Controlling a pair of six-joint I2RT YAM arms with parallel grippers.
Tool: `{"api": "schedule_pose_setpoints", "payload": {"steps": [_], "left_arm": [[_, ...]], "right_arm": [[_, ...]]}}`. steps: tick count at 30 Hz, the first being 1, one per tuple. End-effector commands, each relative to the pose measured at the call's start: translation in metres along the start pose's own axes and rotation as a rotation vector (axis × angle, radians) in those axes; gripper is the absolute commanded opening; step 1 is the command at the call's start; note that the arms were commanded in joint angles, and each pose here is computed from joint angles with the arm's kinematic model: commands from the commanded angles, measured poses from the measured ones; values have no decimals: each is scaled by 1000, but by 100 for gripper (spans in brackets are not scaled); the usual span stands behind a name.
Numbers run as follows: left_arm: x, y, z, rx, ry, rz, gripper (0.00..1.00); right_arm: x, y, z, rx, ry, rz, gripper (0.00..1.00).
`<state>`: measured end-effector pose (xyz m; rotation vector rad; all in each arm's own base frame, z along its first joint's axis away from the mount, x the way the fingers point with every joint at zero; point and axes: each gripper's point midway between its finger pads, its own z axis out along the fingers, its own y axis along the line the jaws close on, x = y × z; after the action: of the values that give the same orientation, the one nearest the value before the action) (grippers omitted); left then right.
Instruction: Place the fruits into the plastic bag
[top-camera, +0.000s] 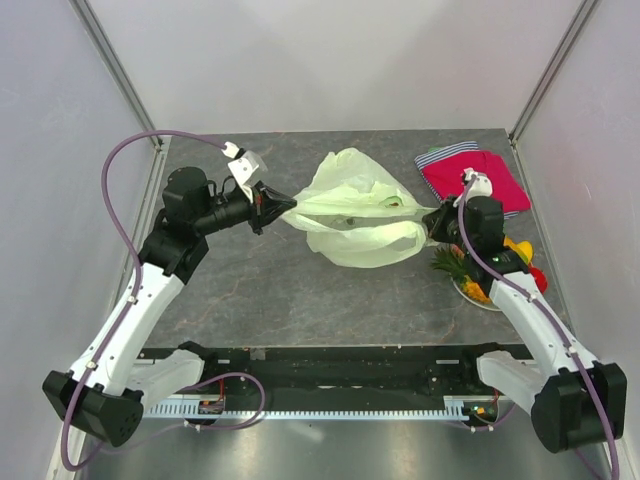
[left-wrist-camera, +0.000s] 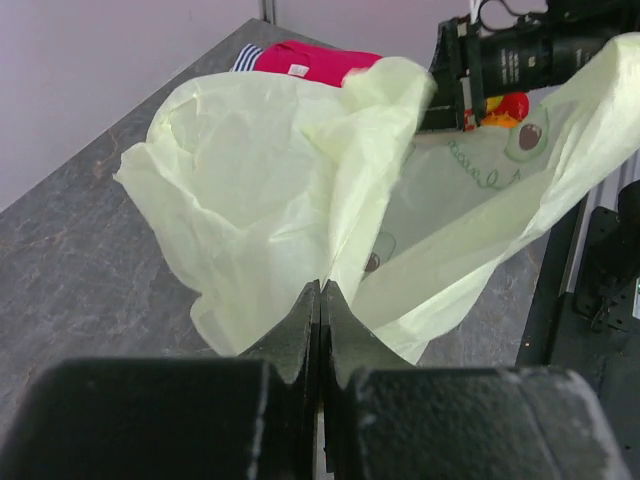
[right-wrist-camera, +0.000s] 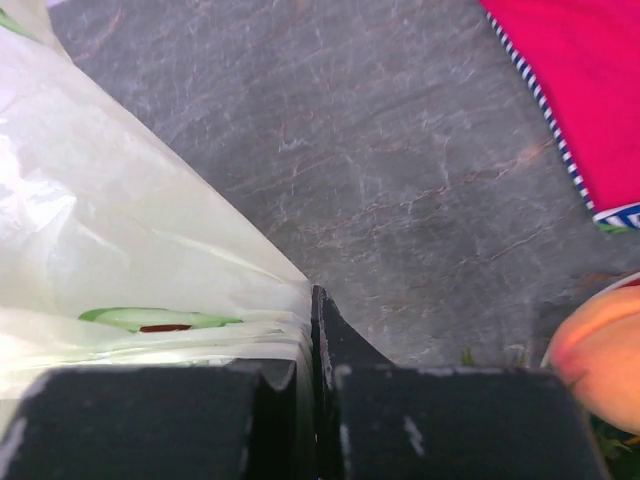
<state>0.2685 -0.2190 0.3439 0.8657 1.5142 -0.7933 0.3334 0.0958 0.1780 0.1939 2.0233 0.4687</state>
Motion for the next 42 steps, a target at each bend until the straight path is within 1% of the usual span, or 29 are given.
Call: {"api": "schedule_pose_setpoints", "payload": {"steps": [1,3,4,6,7,8,10,11,12,13,14,15,17,20,22,23,26,27,32,38,42], "left_arm": [[-25,13,-13,-81,-51,81,2],[-26,7,-8,-25,-52,60,2],[-21,7,-1,4,-37,37,1],[-24,0,5,66,-41,3,1],[-18,2,12,83,-25,-22,2],[-20,0,14,106,-26,-31,2],[-14,1,20,116,-14,-53,2],[-9,3,23,121,-2,-65,2],[-7,3,24,124,1,-67,2],[-3,0,24,146,10,-73,2],[0,-2,26,165,14,-71,2],[2,-4,26,180,18,-75,2],[8,-12,25,236,25,-82,2],[15,-17,25,270,44,-97,2],[20,-20,25,289,54,-108,2],[21,-21,25,295,56,-111,2],[24,-23,24,304,66,-122,2],[23,-23,24,304,65,-119,2],[25,-23,24,305,75,-126,1],[29,-17,27,284,91,-137,1],[34,-9,28,239,108,-129,2]], "right_arm": [[-11,-26,-17,117,-2,-25,0],[-5,-19,-16,74,12,-2,0],[1,-8,-16,9,35,13,0],[13,4,-14,-68,48,50,6],[18,9,-14,-98,59,55,9],[22,10,-14,-105,60,55,17],[27,11,-18,-113,63,31,29],[24,11,-23,-117,48,-1,41],[22,12,-27,-115,51,-22,48],[19,12,-31,-115,43,-42,62],[16,12,-38,-109,39,-65,67],[6,15,-43,-119,17,-120,70],[-4,21,-55,-135,-14,-170,78],[-18,36,-66,-190,-73,-222,83],[-17,51,-69,-244,-91,-239,86],[-16,65,-71,-297,-110,-257,87],[-13,84,-71,-343,-139,-319,89],[-6,98,-73,-382,-128,-346,89],[10,135,-61,-447,-77,-430,89],[22,181,-67,-578,-67,-466,89],[27,197,-76,-624,-51,-452,88]]}}
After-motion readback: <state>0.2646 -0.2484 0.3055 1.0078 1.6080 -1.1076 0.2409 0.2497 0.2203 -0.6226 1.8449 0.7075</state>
